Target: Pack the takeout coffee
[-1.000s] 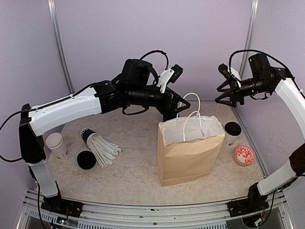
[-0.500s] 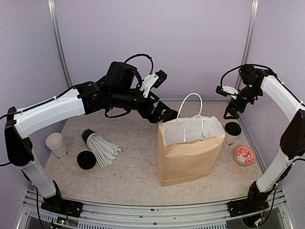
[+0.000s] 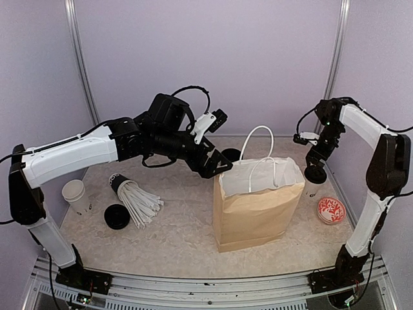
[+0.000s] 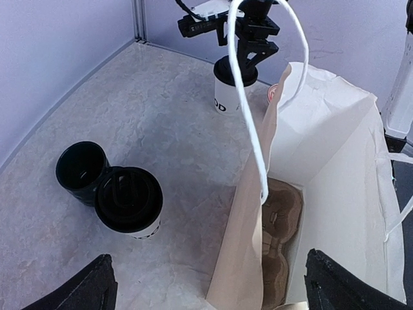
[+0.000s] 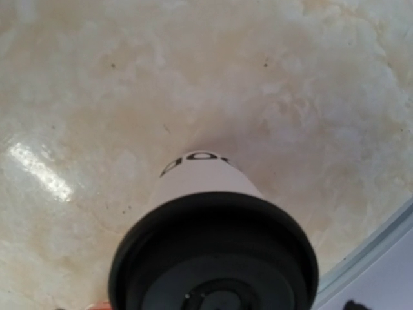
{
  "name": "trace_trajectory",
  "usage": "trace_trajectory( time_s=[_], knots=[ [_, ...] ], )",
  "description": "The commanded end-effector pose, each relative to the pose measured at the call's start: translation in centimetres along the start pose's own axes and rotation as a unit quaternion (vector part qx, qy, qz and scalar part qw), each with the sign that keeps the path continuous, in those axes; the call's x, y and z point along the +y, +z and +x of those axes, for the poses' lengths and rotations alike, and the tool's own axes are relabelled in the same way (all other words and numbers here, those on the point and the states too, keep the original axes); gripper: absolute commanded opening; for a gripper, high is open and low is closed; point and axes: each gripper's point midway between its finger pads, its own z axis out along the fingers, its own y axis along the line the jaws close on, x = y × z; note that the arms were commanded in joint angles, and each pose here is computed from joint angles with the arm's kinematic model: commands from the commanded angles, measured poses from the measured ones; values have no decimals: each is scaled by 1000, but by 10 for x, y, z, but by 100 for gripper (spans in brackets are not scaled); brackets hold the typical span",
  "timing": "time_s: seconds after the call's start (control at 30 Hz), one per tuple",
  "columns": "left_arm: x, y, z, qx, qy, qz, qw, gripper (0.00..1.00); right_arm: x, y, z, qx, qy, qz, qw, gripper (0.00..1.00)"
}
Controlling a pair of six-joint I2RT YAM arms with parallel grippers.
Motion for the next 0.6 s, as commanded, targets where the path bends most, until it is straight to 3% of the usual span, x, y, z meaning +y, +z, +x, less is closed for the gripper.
trace_trajectory(
  time_s=[0.0, 0.57],
  knots=[
    [-12, -4, -11, -21, 12, 28, 999, 99, -11, -2, 9, 20, 28, 0, 999, 90],
    [-17, 0, -8, -11, 16, 46, 999, 94, 1, 22, 19, 48, 41, -53, 997, 84]
  ],
)
